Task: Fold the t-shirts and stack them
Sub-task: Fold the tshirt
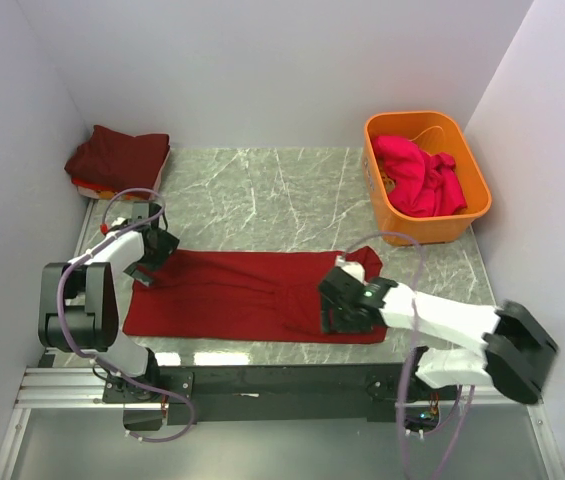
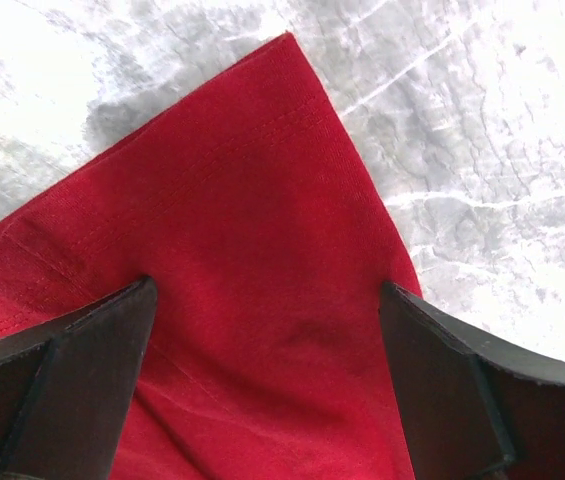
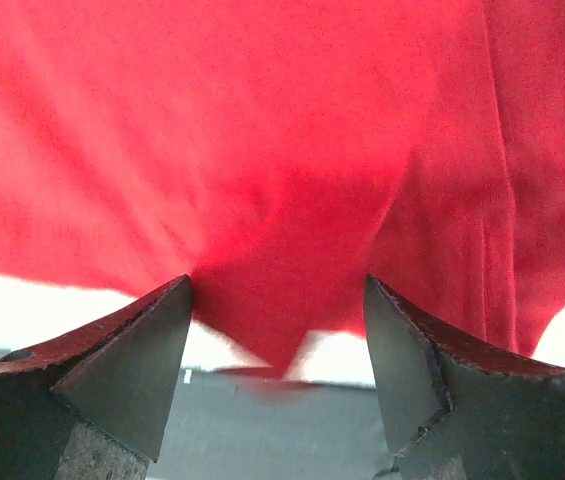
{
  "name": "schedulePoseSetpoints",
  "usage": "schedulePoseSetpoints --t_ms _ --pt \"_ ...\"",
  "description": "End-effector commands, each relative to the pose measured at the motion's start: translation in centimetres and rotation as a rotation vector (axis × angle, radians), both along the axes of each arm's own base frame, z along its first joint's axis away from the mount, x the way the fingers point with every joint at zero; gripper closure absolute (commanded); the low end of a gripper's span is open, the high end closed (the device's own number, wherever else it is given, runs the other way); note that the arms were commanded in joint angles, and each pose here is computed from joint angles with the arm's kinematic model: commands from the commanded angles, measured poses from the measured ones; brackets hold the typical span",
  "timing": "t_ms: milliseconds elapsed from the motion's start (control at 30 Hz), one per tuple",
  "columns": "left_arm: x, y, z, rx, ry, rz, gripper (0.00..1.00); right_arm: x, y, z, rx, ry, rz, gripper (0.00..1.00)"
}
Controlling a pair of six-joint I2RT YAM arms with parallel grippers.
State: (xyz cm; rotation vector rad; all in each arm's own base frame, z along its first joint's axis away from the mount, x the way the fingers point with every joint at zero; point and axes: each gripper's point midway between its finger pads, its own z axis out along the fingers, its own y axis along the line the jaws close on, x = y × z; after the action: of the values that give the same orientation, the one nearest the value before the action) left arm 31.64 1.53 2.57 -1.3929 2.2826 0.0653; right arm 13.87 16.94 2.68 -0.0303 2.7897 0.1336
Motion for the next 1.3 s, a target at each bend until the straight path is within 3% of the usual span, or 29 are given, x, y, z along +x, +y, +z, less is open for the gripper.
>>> schedulePoseSetpoints --t_ms 0,133,333,600,800,967,1200,1267 --pt "-1.2 0.9 -0.8 0.027 0.037 0.012 0.01 -3.9 -1.3 0.5 0.089 0.108 -0.127 0.24" --pt "-1.0 0.7 -0.7 0.015 0.026 0.004 0.01 -4.4 -0.9 1.3 0.199 0.094 -0.18 0.24" --pt "-0.7 0.3 -0.7 0.001 0.022 -0.017 0.0 1.8 0.3 6.9 0.213 -0.19 -0.154 0.2" --pt "-1.1 -0.2 -1.2 -0.026 0.036 -0.029 0.0 9.6 1.5 6.6 0.245 -0.226 -0.182 0.2" --pt "-1.7 -0.5 -2.0 -0.042 0.072 -0.036 0.01 12.7 2.4 3.4 0.146 -0.14 -0.124 0.18" --pt "-2.0 -1.0 -1.8 -0.068 0.082 -0.05 0.01 15.9 0.7 0.4 0.114 -0.039 -0.176 0.19" --pt "-7.0 -5.6 -2.7 -0.177 0.171 -0.132 0.0 20.3 1.3 -1.3 0.13 0.044 -0.07 0.19" --pt "-8.5 -6.3 -2.8 -0.194 0.218 -0.132 0.01 22.6 1.0 -1.7 0.071 0.042 -0.062 0.18"
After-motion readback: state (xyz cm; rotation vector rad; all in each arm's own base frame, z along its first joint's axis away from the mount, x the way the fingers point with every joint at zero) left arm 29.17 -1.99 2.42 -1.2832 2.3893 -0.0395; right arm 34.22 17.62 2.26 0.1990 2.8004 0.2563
